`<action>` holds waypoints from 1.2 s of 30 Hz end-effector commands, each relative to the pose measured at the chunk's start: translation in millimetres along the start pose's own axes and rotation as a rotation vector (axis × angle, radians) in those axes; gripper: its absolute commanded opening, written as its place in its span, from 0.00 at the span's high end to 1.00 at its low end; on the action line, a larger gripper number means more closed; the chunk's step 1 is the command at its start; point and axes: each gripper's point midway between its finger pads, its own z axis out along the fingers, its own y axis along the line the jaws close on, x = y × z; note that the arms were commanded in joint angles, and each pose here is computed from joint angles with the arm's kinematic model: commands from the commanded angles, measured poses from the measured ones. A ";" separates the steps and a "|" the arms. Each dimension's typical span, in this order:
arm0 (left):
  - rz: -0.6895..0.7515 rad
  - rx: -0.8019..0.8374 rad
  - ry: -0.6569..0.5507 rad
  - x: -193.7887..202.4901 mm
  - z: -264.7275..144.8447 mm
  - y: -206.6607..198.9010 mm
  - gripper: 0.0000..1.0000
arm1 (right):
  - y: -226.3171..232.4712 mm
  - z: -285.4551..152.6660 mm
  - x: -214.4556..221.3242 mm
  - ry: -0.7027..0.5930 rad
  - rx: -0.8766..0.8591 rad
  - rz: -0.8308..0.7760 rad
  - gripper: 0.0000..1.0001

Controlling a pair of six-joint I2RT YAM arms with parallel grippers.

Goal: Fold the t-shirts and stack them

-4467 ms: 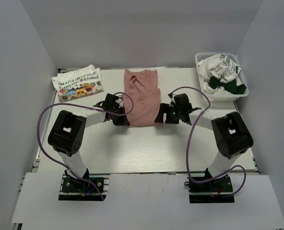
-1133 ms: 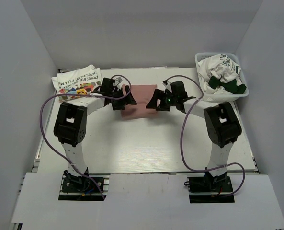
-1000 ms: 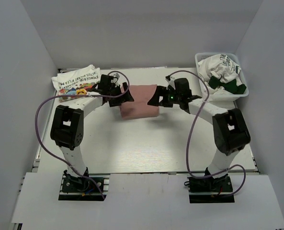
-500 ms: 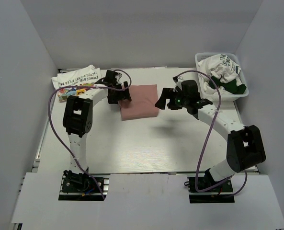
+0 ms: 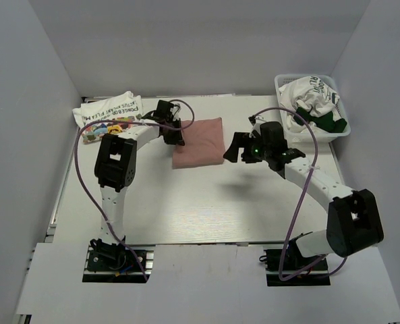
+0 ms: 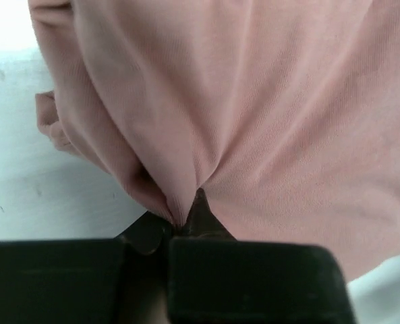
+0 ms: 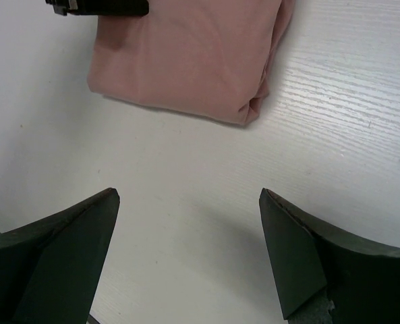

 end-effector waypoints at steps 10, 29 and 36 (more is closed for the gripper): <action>0.296 -0.280 -0.158 -79.5 -56.7 24.5 1.00 | -25.2 -22.7 3.7 -0.104 0.122 -0.067 0.10; 0.431 -0.637 -0.436 -193.2 -221.8 113.2 1.00 | -31.7 -14.3 -4.2 -0.169 0.135 -0.079 0.10; 0.431 -0.653 -0.536 -224.9 -249.4 137.0 1.00 | -22.6 4.1 -9.3 -0.140 0.072 -0.078 0.10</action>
